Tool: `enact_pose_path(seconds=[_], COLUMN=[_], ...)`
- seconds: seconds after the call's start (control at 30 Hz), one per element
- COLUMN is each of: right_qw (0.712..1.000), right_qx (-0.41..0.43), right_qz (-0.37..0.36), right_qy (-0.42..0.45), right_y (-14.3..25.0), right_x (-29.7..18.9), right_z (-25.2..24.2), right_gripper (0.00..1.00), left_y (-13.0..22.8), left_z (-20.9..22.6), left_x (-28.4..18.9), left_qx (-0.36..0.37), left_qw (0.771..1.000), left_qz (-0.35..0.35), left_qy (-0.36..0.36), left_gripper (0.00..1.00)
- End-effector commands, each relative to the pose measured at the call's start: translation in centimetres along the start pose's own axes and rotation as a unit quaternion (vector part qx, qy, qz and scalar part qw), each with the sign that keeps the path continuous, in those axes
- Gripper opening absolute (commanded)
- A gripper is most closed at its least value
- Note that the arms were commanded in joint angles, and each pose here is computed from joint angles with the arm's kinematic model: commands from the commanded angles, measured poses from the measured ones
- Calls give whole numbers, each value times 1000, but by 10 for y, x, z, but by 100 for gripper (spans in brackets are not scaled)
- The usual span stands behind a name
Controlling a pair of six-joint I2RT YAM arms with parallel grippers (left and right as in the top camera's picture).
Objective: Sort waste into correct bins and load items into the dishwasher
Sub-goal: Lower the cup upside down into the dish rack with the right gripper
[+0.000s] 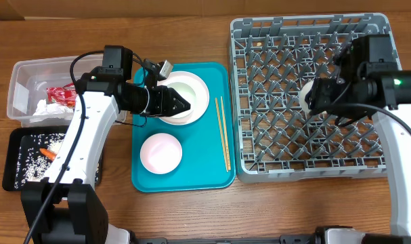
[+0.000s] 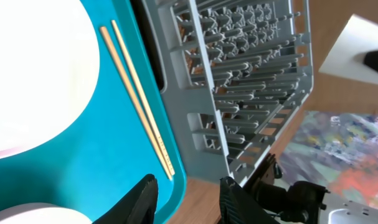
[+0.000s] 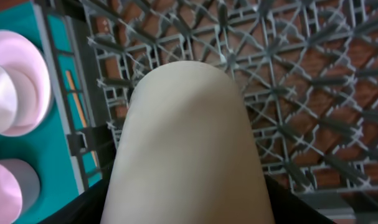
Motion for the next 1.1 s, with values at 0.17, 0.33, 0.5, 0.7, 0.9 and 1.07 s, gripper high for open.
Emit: enact_pose_path(seconds=[0.17, 0.33, 0.5, 0.7, 0.9, 1.07], right_qw=[999, 999, 996, 995, 993, 990], right_qx=[1, 8, 31, 33, 34, 41], right_qz=[-1, 9, 13, 26, 50, 80], right_qy=[34, 52, 84, 90, 97, 108], right_y=[0, 4, 7, 10, 14, 18], right_x=[-8, -8, -3, 12, 31, 47], right_z=[-4, -10, -17, -20, -23, -30], right_gripper=[23, 22, 22, 22, 22, 22], left_y=[-2, 0, 2, 4, 5, 6], left_z=[-3, -3, -1, -4, -8, -8], left_x=[-5, -5, -2, 3, 7, 7], left_qx=[0, -4, -2, 5, 10, 8], left_qw=[1000, 1000, 999, 998, 998, 998], left_qz=[-9, -4, 0, 9, 14, 16], left_qy=[-19, -23, -44, -54, -52, -52], left_gripper=[36, 36, 35, 35, 35, 35])
Point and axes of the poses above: each gripper's point midway between its finger pads, its own x axis out along the fingers, its own z axis along the line the jaws close on, y = z × x, the point moved 8 cm from there along -x, back along the fingers, and after that the axes turned 3 degrees about -x, right-handed, at the moved point
